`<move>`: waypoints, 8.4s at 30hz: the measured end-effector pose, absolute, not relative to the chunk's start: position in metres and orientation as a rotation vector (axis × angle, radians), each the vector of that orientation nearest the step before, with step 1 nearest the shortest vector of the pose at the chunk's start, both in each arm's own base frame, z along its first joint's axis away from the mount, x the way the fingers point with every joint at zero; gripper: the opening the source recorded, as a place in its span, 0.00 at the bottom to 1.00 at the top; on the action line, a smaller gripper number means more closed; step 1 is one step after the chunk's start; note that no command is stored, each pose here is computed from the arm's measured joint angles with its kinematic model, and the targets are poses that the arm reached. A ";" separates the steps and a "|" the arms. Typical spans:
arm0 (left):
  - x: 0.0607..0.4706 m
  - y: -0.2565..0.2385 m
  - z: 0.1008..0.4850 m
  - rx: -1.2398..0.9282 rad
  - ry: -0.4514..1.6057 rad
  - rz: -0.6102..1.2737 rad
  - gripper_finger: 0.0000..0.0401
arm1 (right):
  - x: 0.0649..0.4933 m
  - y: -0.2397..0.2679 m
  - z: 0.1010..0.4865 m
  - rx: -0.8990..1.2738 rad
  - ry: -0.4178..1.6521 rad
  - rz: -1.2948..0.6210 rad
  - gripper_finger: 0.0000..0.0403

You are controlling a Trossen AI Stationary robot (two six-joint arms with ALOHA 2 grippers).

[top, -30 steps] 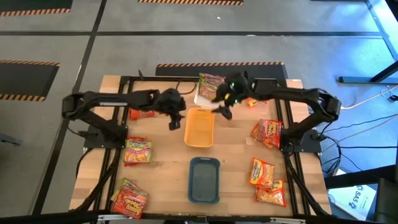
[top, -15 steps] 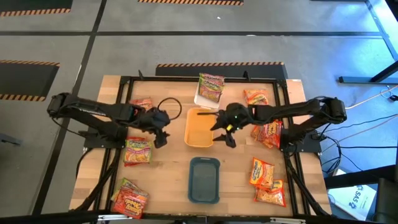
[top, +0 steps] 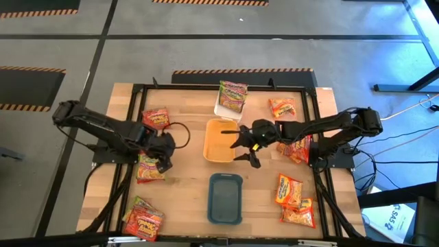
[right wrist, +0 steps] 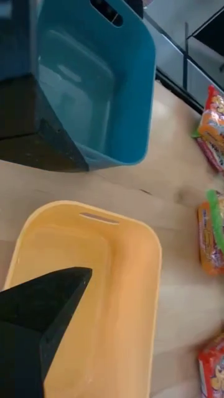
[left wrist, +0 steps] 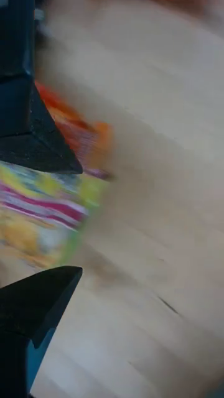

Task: Sort Maruchan noodles
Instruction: Put the green noodle pack into the white bin

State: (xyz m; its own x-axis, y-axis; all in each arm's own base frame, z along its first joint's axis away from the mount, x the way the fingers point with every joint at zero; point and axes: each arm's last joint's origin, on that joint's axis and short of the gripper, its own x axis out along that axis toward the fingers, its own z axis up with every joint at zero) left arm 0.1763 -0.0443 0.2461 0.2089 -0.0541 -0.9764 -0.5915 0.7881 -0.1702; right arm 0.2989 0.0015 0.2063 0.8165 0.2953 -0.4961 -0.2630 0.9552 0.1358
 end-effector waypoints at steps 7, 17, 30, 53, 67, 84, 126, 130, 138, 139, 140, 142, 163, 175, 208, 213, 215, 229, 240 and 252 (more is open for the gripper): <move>0.160 -0.044 0.250 -0.532 1.391 0.415 0.62 | 0.304 0.001 0.208 0.030 0.478 0.304 0.60; 0.156 -0.024 0.235 -0.431 1.472 0.292 0.61 | 0.315 -0.001 0.193 0.019 0.478 0.246 0.60; 0.139 -0.002 0.191 -0.612 1.481 0.124 0.57 | 0.321 -0.001 0.187 0.012 0.452 0.243 0.60; 0.148 -0.002 0.185 -0.520 1.376 -0.028 0.06 | 0.321 -0.004 0.186 -0.013 0.469 0.150 0.60; 0.160 0.001 0.205 -0.472 1.279 0.068 0.01 | 0.321 -0.004 0.186 0.034 0.471 0.137 0.60; 0.185 0.012 0.261 -0.250 0.957 0.295 0.01 | 0.332 -0.019 0.206 -0.016 0.461 -0.052 0.69; 0.244 0.019 0.280 0.104 0.506 0.419 0.01 | 0.373 -0.044 0.206 0.271 0.234 -0.146 0.81; 0.245 0.019 0.282 0.100 0.487 0.420 0.02 | 0.373 -0.044 0.206 0.262 0.234 -0.133 0.72; 0.245 0.018 0.283 0.078 0.468 0.410 0.10 | 0.373 -0.044 0.206 0.236 0.241 -0.127 0.35; 0.245 0.018 0.283 0.077 0.468 0.402 0.13 | 0.373 -0.044 0.206 0.227 0.242 -0.126 0.31; 0.246 0.017 0.283 0.077 0.468 0.397 0.16 | 0.373 -0.044 0.206 0.219 0.244 -0.125 0.27; 0.246 0.015 0.283 0.078 0.467 0.387 0.22 | 0.373 -0.044 0.206 0.210 0.246 -0.124 0.23; 0.233 0.028 0.286 -0.049 0.496 0.342 0.78 | 0.373 -0.041 0.204 0.116 0.270 -0.035 0.23; 0.254 0.047 0.261 -0.122 0.582 0.191 0.71 | 0.373 -0.041 0.204 0.103 0.268 -0.003 0.23; 0.264 0.057 0.266 0.008 0.640 0.184 0.32 | 0.342 -0.037 0.236 0.029 0.326 0.000 0.76; 0.263 0.075 0.280 0.049 0.614 0.245 0.32 | 0.313 -0.044 0.228 -0.035 0.313 -0.046 0.76; 0.263 0.085 0.284 0.065 0.605 0.285 0.32 | 0.300 -0.048 0.221 -0.042 0.303 -0.057 0.76; 0.329 0.177 0.284 0.094 0.804 0.223 0.32 | 0.242 -0.061 0.208 -0.024 0.372 -0.174 0.76; 0.382 0.220 0.271 0.047 0.768 0.001 0.32 | 0.218 -0.055 0.196 0.002 0.449 -0.228 0.76; 0.393 0.230 0.234 0.021 0.855 -0.008 0.32 | 0.212 -0.053 0.190 0.056 0.449 -0.226 0.76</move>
